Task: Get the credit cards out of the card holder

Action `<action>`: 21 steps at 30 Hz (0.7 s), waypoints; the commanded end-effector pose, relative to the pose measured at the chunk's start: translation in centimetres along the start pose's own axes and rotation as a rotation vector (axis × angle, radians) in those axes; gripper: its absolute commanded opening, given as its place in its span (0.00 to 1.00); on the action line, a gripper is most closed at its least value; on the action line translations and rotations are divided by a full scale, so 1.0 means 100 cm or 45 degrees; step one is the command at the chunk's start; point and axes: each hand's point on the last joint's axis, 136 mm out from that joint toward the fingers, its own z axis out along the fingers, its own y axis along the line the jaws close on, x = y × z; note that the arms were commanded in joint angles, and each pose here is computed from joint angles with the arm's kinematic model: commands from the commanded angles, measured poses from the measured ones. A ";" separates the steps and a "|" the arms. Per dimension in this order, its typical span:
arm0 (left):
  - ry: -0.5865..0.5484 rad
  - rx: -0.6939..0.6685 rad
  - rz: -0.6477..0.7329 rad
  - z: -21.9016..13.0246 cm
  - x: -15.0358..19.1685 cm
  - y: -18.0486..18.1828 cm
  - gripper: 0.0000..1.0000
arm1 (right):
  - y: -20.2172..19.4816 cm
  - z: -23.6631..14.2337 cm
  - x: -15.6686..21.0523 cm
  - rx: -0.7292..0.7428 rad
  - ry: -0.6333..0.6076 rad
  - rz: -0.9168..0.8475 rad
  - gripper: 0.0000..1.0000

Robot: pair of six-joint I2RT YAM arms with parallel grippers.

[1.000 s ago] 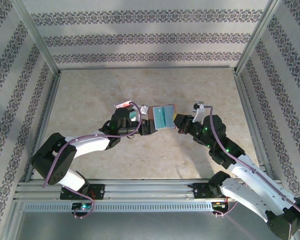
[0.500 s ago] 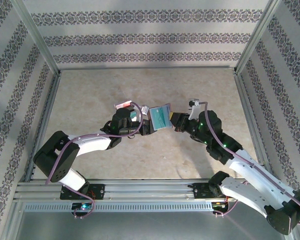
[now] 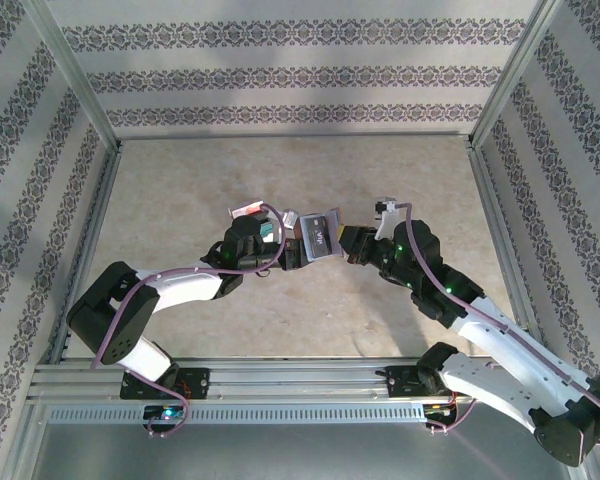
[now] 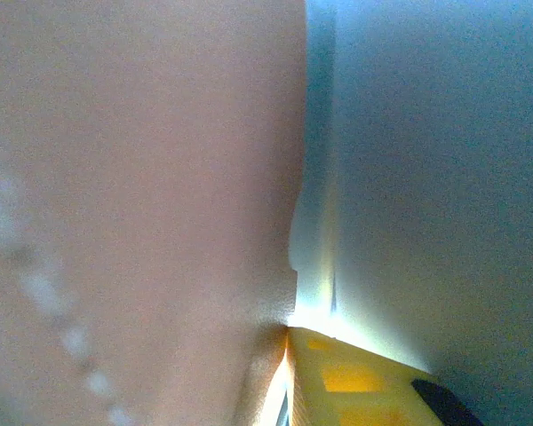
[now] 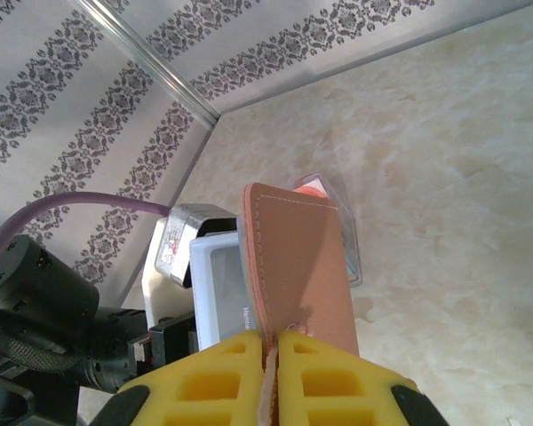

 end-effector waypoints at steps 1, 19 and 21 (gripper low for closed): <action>-0.012 0.053 0.084 -0.001 -0.005 -0.020 0.21 | -0.002 -0.007 -0.009 0.001 -0.067 0.004 0.00; -0.033 0.099 0.123 -0.002 -0.010 -0.030 0.20 | -0.006 -0.003 -0.008 -0.138 -0.056 0.105 0.08; -0.037 0.104 0.124 -0.002 -0.011 -0.032 0.20 | -0.007 -0.002 -0.006 -0.136 -0.050 0.105 0.09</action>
